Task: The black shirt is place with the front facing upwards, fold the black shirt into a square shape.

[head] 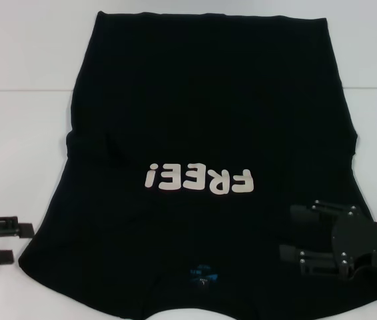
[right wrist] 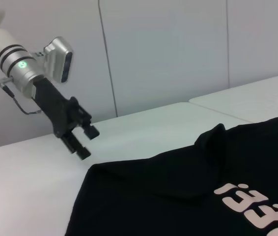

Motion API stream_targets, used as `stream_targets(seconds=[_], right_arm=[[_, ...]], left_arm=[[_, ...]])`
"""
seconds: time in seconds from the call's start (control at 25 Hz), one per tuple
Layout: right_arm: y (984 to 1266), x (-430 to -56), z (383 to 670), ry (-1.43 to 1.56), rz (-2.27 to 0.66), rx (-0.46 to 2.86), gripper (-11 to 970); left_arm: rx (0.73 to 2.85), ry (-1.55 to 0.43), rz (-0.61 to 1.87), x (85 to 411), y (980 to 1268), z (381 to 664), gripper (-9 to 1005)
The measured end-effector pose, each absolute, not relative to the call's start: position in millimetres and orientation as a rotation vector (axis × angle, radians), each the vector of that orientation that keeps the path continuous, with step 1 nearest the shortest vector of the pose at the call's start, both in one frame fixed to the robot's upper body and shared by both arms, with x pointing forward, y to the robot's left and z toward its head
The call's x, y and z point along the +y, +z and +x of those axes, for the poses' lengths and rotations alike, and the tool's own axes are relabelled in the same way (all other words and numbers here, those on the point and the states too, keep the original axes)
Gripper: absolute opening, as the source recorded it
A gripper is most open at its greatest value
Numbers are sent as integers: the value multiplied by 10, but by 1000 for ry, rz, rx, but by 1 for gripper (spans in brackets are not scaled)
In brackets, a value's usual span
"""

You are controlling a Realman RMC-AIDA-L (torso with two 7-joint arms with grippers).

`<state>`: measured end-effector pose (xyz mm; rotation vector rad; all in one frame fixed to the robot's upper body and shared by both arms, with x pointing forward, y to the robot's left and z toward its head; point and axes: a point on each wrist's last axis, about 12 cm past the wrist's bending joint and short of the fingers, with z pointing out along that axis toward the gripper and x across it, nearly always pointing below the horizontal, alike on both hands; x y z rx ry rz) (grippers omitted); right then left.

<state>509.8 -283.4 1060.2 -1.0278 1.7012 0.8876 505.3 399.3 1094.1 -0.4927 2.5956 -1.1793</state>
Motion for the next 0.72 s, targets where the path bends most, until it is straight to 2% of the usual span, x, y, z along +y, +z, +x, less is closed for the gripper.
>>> stream_targets(seconds=[0.4,0.72], right_arm=[[10590,-2852,5083,883,-1018,1706,826],[10585,-2853,5076,884,-1016,1707,826]], left_arm=[[2675,-1044,-474,3996,10937,5183,766],[2681,-1052,-506,3966,10898,5181,767]])
